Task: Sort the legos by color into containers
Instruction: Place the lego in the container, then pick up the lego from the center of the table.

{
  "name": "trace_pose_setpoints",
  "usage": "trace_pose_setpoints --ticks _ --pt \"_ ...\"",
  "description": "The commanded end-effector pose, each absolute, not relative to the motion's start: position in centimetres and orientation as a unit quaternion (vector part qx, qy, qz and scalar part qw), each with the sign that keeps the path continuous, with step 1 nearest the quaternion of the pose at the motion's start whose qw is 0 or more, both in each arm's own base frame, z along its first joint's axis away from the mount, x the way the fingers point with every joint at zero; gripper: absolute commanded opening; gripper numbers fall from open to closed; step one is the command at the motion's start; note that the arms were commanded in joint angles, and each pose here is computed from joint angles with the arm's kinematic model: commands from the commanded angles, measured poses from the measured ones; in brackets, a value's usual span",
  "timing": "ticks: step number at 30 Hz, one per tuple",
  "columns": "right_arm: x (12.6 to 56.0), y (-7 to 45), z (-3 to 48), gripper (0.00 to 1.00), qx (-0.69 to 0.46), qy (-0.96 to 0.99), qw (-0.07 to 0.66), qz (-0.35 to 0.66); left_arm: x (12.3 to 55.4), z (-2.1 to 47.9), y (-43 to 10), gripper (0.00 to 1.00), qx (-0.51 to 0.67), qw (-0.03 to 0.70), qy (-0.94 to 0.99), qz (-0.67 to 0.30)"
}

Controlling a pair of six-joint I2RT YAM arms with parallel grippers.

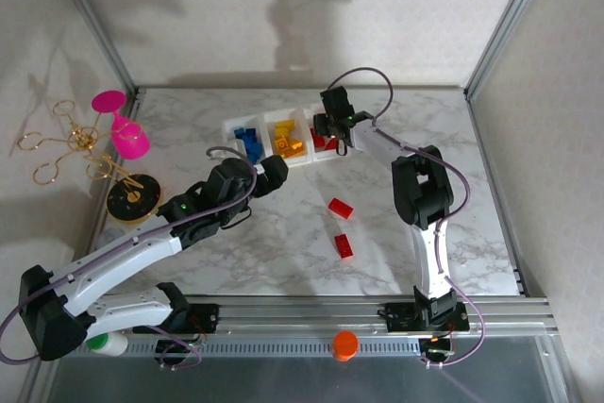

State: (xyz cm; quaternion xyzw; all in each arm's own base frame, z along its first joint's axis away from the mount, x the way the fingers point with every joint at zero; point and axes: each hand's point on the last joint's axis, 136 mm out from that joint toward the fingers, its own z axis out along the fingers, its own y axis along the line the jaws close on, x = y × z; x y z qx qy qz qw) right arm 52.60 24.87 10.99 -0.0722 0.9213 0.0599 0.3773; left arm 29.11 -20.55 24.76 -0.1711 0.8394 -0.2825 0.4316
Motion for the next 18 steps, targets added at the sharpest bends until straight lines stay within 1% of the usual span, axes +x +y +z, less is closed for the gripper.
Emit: trace_pose_setpoints --ticks 1,6,12,15,18 --pt "51.2 24.7 14.5 0.59 -0.07 0.914 0.391 0.076 29.1 25.2 -19.9 1.0 -0.186 0.432 0.837 -0.28" --pt "44.6 23.1 14.2 0.63 -0.067 0.923 0.366 0.094 29.0 25.4 -20.1 1.0 -0.188 0.424 0.837 -0.288" --pt "35.6 20.7 10.6 0.66 -0.074 0.945 0.304 0.098 28.6 25.4 -20.6 1.0 -0.186 0.413 0.838 -0.303" --pt "32.4 20.3 8.5 0.67 -0.075 0.952 0.274 0.117 28.5 25.4 -20.9 1.0 -0.186 0.409 0.838 -0.31" --pt "30.5 21.2 7.3 0.68 -0.092 0.95 0.26 0.145 28.5 25.4 -21.1 1.0 -0.186 0.406 0.838 -0.313"
